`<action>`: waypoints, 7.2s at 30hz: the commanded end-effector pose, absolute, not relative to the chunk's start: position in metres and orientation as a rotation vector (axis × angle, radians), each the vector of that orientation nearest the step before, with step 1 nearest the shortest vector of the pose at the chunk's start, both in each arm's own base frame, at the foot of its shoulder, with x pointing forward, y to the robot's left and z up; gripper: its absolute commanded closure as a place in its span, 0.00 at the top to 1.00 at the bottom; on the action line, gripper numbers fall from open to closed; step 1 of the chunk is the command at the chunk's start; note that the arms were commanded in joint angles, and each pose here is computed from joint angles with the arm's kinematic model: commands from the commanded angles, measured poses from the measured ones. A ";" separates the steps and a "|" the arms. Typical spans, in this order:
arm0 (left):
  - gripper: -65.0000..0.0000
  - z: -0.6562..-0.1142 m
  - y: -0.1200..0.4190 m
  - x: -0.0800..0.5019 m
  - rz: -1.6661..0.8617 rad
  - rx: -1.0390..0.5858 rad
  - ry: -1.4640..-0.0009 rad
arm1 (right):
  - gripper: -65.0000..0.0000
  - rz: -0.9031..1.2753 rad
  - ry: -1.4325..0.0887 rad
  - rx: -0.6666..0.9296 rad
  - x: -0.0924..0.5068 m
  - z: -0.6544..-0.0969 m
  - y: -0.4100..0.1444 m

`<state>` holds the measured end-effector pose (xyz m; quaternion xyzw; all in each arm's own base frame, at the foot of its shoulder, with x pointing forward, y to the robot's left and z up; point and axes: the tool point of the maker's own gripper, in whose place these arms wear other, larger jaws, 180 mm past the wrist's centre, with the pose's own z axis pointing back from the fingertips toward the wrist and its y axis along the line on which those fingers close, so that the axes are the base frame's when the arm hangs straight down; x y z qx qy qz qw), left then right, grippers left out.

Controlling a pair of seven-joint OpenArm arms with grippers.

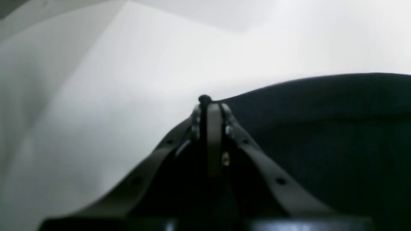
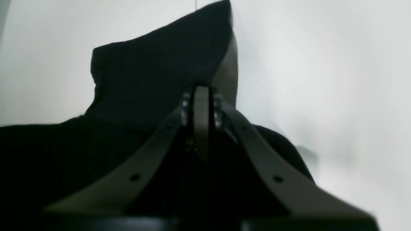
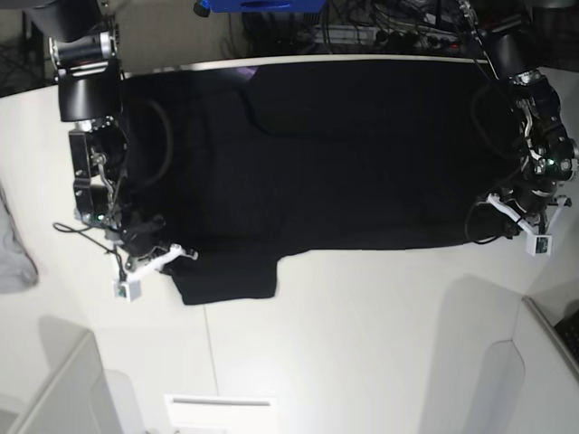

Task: Fold the T-shirt properly
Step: 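Lift the hem and fold it over onto the collar edge, then release the hem and move both grippers to the folded edge, then grasp the strip's ends with both grippers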

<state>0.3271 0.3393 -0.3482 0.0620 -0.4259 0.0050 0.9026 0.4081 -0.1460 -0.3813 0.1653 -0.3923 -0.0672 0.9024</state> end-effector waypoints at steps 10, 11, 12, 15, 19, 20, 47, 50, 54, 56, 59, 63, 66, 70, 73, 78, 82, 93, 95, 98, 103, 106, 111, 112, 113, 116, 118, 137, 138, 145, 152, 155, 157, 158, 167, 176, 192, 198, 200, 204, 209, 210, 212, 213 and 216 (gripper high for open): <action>0.00 -0.313 0.342 0.318 0.065 0.103 -0.972 | 0.00 -0.168 -0.884 0.345 0.409 -0.355 -0.162; 0.00 -0.311 0.341 0.318 0.066 0.096 -0.978 | 0.00 -0.170 -0.887 0.344 0.408 -0.353 -0.164; 0.00 -0.311 0.339 0.317 0.064 0.091 -0.981 | 0.00 -0.172 -0.893 0.344 0.406 -0.351 -0.165; 0.00 -0.307 0.336 0.314 0.050 0.092 -0.988 | 0.00 -0.177 -0.905 0.346 0.402 -0.344 -0.168; 0.00 -0.301 0.332 0.307 0.022 0.108 -0.985 | 0.00 -0.190 -0.900 0.344 0.396 -0.337 -0.176; 0.00 -0.299 0.330 0.306 0.016 0.112 -0.978 | 0.00 -0.194 -0.895 0.342 0.392 -0.337 -0.178; 0.00 -0.298 0.320 0.247 0.003 0.070 -0.933 | 0.00 -0.179 -0.888 0.329 0.327 -0.325 -0.180; 0.00 -0.296 0.322 0.238 0.016 0.065 -0.933 | 0.00 -0.187 -0.889 0.317 0.319 -0.324 -0.185; 0.00 -0.294 0.323 0.228 0.023 0.062 -0.927 | 0.00 -0.198 -0.889 0.303 0.306 -0.324 -0.190; 0.00 -0.297 0.324 0.223 0.027 0.059 -0.915 | 0.00 -0.189 -0.884 0.302 0.299 -0.324 -0.188; 0.00 -0.300 0.323 0.217 0.022 0.060 -0.897 | 0.00 -0.175 -0.880 0.299 0.289 -0.322 -0.184; 0.00 -0.301 0.327 0.207 0.042 0.052 -0.886 | 0.00 -0.170 -0.867 0.298 0.277 -0.324 -0.182; 0.00 -0.302 0.329 0.200 0.054 0.046 -0.877 | 0.00 -0.196 -0.871 0.275 0.268 -0.322 -0.193; 0.00 -0.307 0.329 0.191 0.054 0.048 -0.850 | 0.00 -0.223 -0.850 0.258 0.257 -0.328 -0.200; 0.00 -0.308 0.329 0.190 0.052 0.049 -0.848 | 0.00 -0.223 -0.826 0.258 0.245 -0.333 -0.198; 0.00 -0.308 0.329 0.190 0.051 0.051 -0.846 | 0.00 -0.320 -0.810 0.355 0.229 -0.334 -0.193; 0.00 -0.308 0.329 0.190 0.051 0.051 -0.846 | 0.00 -0.380 -0.804 0.407 0.221 -0.331 -0.199; 0.00 -0.313 0.329 0.181 0.051 0.052 -0.819 | 0.00 -0.460 -0.741 0.516 0.197 -0.337 -0.188; 0.00 -0.315 0.329 0.177 0.050 0.052 -0.806 | 0.00 -0.466 -0.731 0.522 0.193 -0.338 -0.187; 0.00 -0.318 0.330 0.173 0.051 0.052 -0.795 | 0.00 -0.470 -0.709 0.515 0.185 -0.343 -0.188; 0.00 -0.323 0.329 0.164 0.049 0.053 -0.766 | 0.00 -0.457 -0.681 0.459 0.175 -0.352 -0.193; 0.00 -0.325 0.329 0.161 0.045 0.056 -0.752 | 0.00 -0.435 -0.669 0.384 0.170 -0.361 -0.199; 0.00 -0.335 0.333 0.152 -0.004 0.117 -0.693 | 0.00 -0.427 -0.656 0.305 0.164 -0.371 -0.202; 0.00 -0.337 0.331 0.151 -0.025 0.114 -0.684 | 0.00 -0.426 -0.655 0.302 0.163 -0.371 -0.202; 0.00 -0.340 0.329 0.150 -0.042 0.114 -0.671 | 0.00 -0.433 -0.655 0.306 0.163 -0.372 -0.201; 0.00 -0.346 0.329 0.146 -0.072 0.136 -0.640 | 0.00 -0.436 -0.650 0.308 0.162 -0.373 -0.200; 0.00 -0.351 0.326 0.143 -0.065 0.141 -0.629 | 0.00 -0.437 -0.647 0.307 0.162 -0.374 -0.200; 0.68 -0.354 0.337 0.135 -0.085 0.219 -0.586 | 0.45 -0.458 -0.619 0.298 0.150 -0.381 -0.202; 0.73 -0.353 0.337 0.136 -0.085 0.217 -0.590 | 0.44 -0.460 -0.624 0.303 0.151 -0.380 -0.200; 0.58 -0.354 0.328 0.137 -0.037 0.194 -0.619 | 0.32 -0.292 -0.751 0.367 0.168 -0.362 -0.184; 0.00 -0.372 0.307 0.143 -0.003 0.132 -0.621 | 0.00 -0.249 -0.738 0.398 0.182 -0.367 -0.180; 0.00 -0.383 0.301 0.140 -0.002 0.106 -0.594 | 0.00 -0.261 -0.686 0.408 0.184 -0.381 -0.181; 0.00 -0.391 0.301 0.138 0.012 0.095 -0.577 | 0.00 -0.278 -0.662 0.415 0.186 -0.391 -0.183; 0.00 -0.394 0.302 0.139 0.023 0.089 -0.573 | 0.00 -0.293 -0.653 0.414 0.188 -0.396 -0.185; 0.00 -0.427 0.310 0.148 0.115 0.039 -0.537 | 0.00 -0.312 -0.588 0.319 0.208 -0.435 -0.208; 0.00 -0.418 0.321 0.196 0.087 0.134 -0.584 | 0.00 -0.340 -0.602 0.312 0.261 -0.445 -0.219; 0.00 -0.326 0.331 0.224 0.035 0.264 -0.761 | 0.00 -0.103 -0.910 0.322 0.280 -0.329 -0.171; 0.00 -0.316 0.351 0.199 0.119 0.140 -0.849 | 0.00 -0.021 -0.913 0.357 0.269 -0.320 -0.142; 0.10 -0.314 0.362 0.193 0.146 0.126 -0.862 | 0.00 -0.022 -0.889 0.368 0.263 -0.326 -0.138; 0.66 -0.334 0.373 0.180 0.220 0.077 -0.828 | 0.00 0.008 -0.872 0.397 0.260 -0.329 -0.123; 0.98 -0.357 0.376 0.179 0.215 0.018 -0.788 | 0.00 0.032 -0.861 0.420 0.259 -0.330 -0.111; 0.96 -0.360 0.376 0.182 0.223 0.008 -0.802 | 0.00 0.036 -0.858 0.423 0.258 -0.331 -0.109; 0.93 -0.369 0.374 0.186 0.241 -0.021 -0.807 | 0.00 0.036 -0.858 0.423 0.258 -0.331 -0.109; 0.92 -0.375 0.369 0.188 0.231 -0.040 -0.799 | 0.00 0.035 -0.857 0.423 0.258 -0.331 -0.109; 0.90 -0.394 0.352 0.196 0.198 -0.102 -0.770 | 0.00 0.034 -0.852 0.423 0.256 -0.332 -0.109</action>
